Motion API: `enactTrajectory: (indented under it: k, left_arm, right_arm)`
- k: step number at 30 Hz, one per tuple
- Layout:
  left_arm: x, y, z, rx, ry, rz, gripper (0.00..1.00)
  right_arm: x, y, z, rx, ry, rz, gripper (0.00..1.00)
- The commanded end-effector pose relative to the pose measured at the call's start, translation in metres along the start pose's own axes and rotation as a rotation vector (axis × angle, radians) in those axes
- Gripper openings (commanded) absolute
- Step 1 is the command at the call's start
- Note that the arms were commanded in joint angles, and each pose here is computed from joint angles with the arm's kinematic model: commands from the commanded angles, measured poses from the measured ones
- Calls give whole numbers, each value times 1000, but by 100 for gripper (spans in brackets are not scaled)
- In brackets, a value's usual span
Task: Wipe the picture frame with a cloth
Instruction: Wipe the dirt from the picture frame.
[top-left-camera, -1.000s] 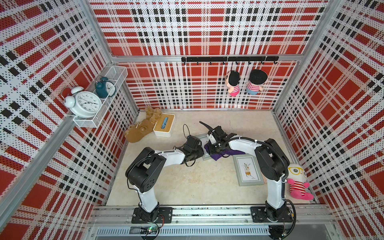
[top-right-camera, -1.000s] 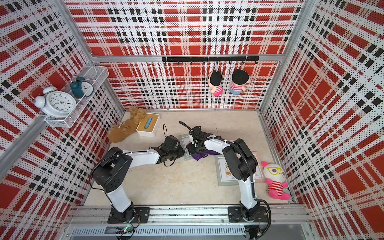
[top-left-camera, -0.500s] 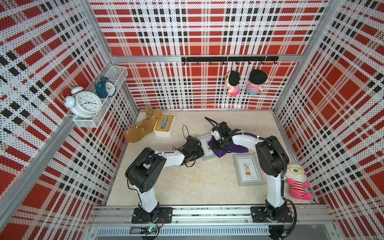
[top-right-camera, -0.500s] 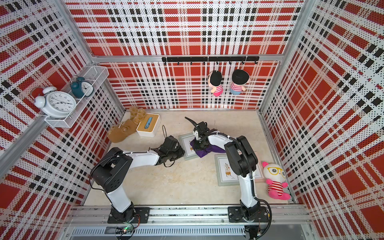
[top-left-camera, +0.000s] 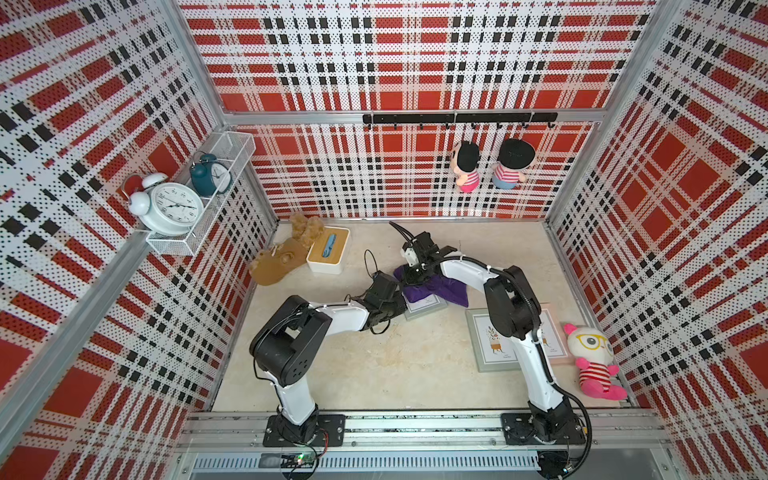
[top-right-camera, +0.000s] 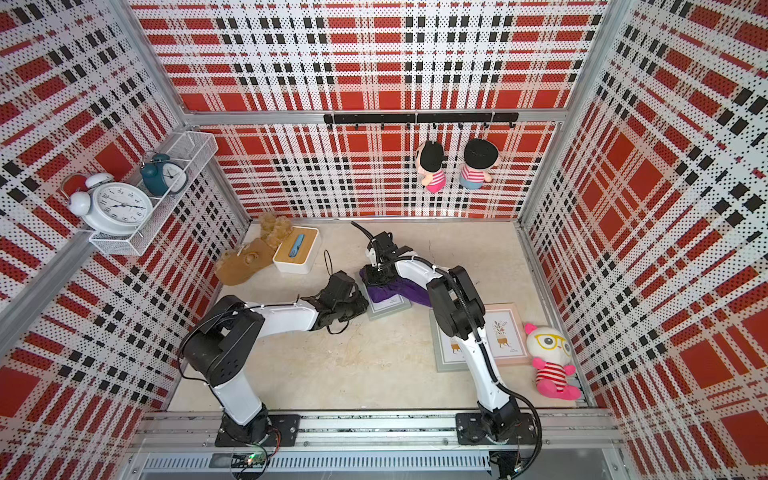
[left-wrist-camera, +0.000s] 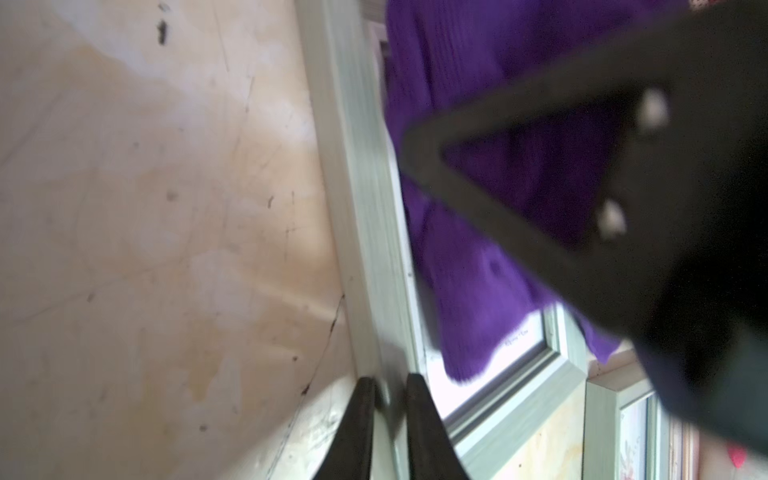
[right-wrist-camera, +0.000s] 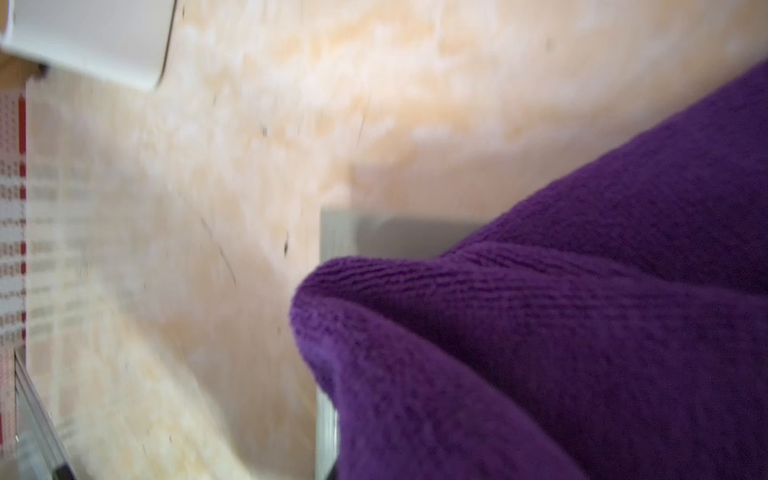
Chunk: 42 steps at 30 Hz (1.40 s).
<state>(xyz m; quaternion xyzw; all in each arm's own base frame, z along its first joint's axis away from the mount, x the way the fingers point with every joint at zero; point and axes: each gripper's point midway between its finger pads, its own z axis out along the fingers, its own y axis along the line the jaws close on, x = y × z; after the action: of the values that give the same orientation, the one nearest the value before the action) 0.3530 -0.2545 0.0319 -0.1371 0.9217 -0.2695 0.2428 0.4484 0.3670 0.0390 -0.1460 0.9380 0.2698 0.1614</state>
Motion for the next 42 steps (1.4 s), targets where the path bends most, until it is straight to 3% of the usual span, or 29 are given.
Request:
enactTrajectory:
  k: [1, 4, 8, 10, 19, 24, 27, 30, 36, 39, 42]
  left_arm:
    - [36, 43, 9, -126, 114, 2, 17]
    - [36, 42, 9, -120, 111, -6, 17]
    - [37, 45, 7, -124, 109, -20, 17]
    - [38, 48, 5, -128, 105, -26, 17]
    - [41, 61, 3, -147, 113, -39, 16]
    - [40, 59, 3, -140, 115, -39, 14]
    - [40, 56, 3, -132, 116, -38, 14]
    - [39, 55, 2, -128, 111, -42, 14]
    - [40, 57, 2, -133, 111, -47, 15]
    - [40, 57, 2, -132, 113, -48, 15]
    - [40, 56, 2, -130, 112, -46, 15]
  right_arm:
    - [16, -22, 21, 75, 63, 75, 0]
    - [35, -30, 12, 90, 76, 91, 0]
    - [85, -33, -14, 77, 125, 98, 0]
    - [90, -32, -24, 70, 111, 105, 0]
    - [20, -16, 7, 51, 32, 99, 0]
    - [8, -83, -19, 283, -67, 242, 0]
    - [9, -113, -40, 423, -100, 251, 0]
    - [20, -92, -27, 372, -41, 201, 0]
    - [33, -19, 7, 132, 25, 123, 0]
    - [20, -40, -3, 197, -19, 148, 0]
    - [6, -87, -24, 343, -75, 209, 0]
